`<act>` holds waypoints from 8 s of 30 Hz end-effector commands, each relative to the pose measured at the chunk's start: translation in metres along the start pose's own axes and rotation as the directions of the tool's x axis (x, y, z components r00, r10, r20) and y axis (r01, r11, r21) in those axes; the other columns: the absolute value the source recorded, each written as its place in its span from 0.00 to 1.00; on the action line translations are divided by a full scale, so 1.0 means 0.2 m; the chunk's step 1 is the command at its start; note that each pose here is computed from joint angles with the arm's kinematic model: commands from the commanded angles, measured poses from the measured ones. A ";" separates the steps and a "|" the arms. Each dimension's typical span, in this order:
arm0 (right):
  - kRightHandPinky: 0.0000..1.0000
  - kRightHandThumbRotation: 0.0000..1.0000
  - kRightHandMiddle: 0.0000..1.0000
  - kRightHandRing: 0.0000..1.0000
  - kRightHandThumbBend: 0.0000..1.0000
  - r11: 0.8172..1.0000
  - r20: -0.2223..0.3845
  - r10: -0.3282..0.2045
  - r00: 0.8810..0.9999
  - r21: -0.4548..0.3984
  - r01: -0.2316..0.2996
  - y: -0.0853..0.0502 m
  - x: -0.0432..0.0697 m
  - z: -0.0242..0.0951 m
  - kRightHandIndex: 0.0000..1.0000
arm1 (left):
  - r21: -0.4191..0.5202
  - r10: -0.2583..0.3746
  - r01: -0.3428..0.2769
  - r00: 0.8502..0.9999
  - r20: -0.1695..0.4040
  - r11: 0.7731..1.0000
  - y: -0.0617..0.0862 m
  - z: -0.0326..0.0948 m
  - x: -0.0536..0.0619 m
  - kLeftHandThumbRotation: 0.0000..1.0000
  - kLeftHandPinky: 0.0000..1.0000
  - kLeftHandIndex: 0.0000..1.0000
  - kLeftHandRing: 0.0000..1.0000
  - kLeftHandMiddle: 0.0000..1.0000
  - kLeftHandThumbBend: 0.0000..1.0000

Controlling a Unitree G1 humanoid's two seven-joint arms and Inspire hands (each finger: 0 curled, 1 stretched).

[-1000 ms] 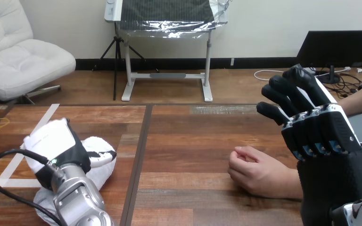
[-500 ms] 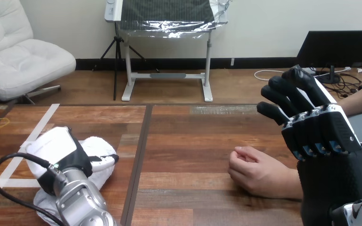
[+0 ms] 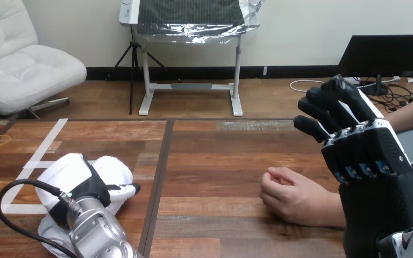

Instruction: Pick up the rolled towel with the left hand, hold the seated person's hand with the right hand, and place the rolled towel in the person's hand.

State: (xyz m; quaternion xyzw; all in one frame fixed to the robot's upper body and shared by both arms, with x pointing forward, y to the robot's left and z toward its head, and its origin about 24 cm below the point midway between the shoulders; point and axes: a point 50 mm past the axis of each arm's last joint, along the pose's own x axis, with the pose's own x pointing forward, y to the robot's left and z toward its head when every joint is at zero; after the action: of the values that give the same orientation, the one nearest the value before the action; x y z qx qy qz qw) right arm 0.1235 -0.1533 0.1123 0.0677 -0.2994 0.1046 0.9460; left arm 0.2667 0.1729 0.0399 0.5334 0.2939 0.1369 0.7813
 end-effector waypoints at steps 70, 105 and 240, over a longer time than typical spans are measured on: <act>0.79 1.00 0.86 0.84 0.94 0.999 0.084 0.033 0.996 0.019 -0.034 -0.02 0.06 0.05 0.85 | -0.054 -0.079 0.075 0.994 -0.070 0.996 0.04 0.06 0.12 0.03 0.29 0.75 0.50 0.67 0.94; 0.78 1.00 0.85 0.84 0.91 1.000 0.077 0.016 0.997 -0.014 -0.015 -0.03 0.06 0.04 0.85 | -0.138 -0.063 0.069 0.997 0.046 0.988 0.04 0.03 0.11 0.00 0.11 0.51 0.20 0.30 0.68; 0.75 0.53 0.93 0.91 1.00 0.429 -0.533 0.123 0.837 -0.732 -0.529 -0.68 0.38 -0.02 0.91 | -0.798 0.608 0.503 0.532 0.589 0.333 0.35 0.10 -0.34 0.00 0.20 0.38 0.26 0.34 0.48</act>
State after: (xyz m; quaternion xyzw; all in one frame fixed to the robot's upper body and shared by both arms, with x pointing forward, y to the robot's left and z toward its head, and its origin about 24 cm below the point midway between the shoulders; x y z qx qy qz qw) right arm 0.2066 -0.2670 0.1264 -0.4613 -0.1036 0.1497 0.8684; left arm 0.2348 0.1539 0.1037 -0.0008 -0.2112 0.0439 0.9764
